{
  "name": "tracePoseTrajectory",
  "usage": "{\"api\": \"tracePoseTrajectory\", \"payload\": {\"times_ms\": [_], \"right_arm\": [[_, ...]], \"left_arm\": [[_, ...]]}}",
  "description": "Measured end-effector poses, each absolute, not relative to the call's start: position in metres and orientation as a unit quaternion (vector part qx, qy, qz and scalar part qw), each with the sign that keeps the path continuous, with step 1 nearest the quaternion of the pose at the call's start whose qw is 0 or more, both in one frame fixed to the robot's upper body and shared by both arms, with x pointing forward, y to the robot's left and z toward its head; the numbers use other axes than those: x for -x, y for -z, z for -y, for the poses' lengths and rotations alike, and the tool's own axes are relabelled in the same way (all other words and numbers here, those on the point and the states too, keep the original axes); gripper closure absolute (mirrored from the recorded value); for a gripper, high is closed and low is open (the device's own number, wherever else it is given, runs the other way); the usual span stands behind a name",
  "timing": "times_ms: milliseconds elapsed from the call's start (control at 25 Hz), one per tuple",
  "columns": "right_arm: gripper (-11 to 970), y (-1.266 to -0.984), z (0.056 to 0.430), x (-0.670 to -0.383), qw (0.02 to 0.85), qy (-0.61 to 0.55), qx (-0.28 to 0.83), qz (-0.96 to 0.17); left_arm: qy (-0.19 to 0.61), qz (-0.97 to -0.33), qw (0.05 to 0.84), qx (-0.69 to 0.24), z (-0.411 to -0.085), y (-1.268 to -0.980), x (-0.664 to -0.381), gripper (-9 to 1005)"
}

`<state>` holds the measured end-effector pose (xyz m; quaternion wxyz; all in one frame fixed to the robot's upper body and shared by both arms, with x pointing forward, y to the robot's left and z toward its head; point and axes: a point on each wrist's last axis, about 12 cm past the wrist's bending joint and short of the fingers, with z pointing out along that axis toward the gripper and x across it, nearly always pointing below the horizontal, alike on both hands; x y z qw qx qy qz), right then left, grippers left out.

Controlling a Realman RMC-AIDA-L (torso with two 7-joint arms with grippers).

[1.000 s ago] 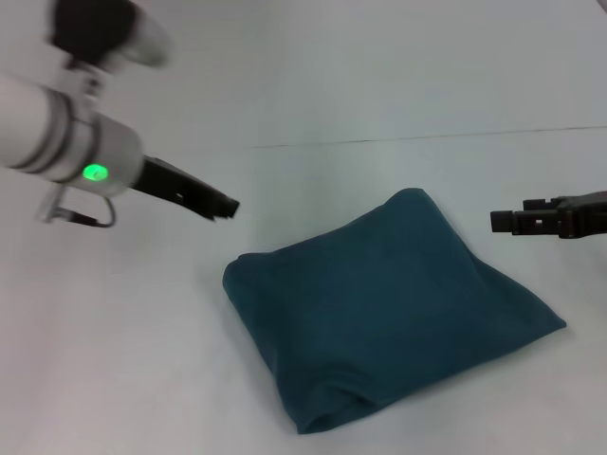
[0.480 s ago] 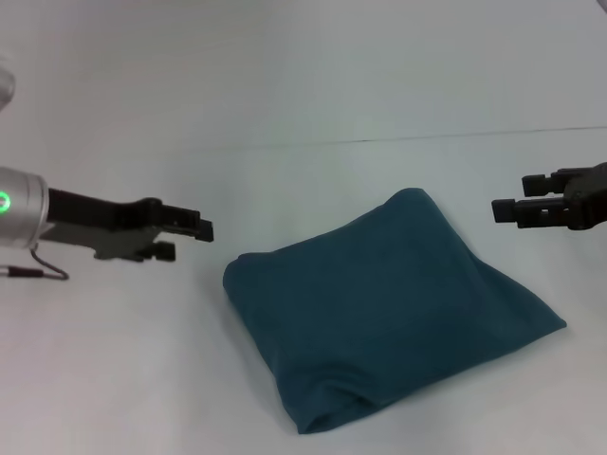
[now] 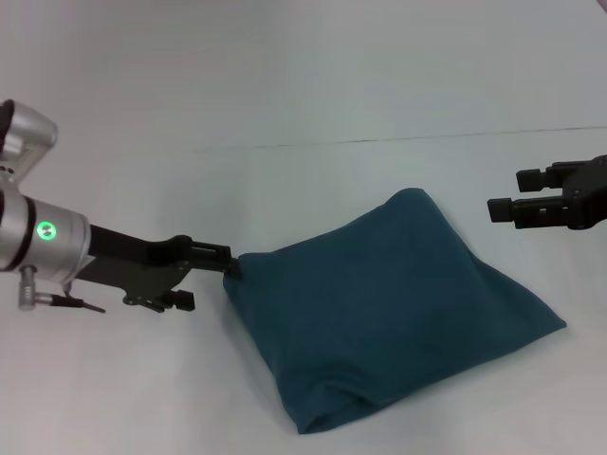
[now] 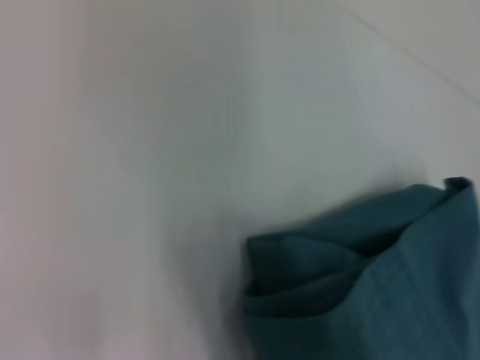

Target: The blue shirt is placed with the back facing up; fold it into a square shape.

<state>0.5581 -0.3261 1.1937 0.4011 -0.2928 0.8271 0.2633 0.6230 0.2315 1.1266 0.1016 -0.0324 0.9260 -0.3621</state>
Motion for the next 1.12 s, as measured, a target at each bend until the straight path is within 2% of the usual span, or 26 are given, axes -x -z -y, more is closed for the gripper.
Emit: {"api": "tracePoseTrajectory", "payload": {"times_ms": [120,600,1120], "right_arm": [[174,-1.194,0.327,-0.558,0.403,-0.263,0.292,-0.827],[172,-1.194,0.332,-0.55,0.415,-0.278,0.275,-0.822],[173,-1.192,0.333,-0.548,0.416,-0.282,0.272,-0.821]], "left_arm": [[0.351,-0.931,0.092,0.031,-0.224,-1.122,-0.623,86],[0.325,-0.942,0.079,0.015,-0.195,-1.107,-0.623,86],[0.365,-0.926,0.092,-0.009,-0.181,-1.111,-0.621,85]]}}
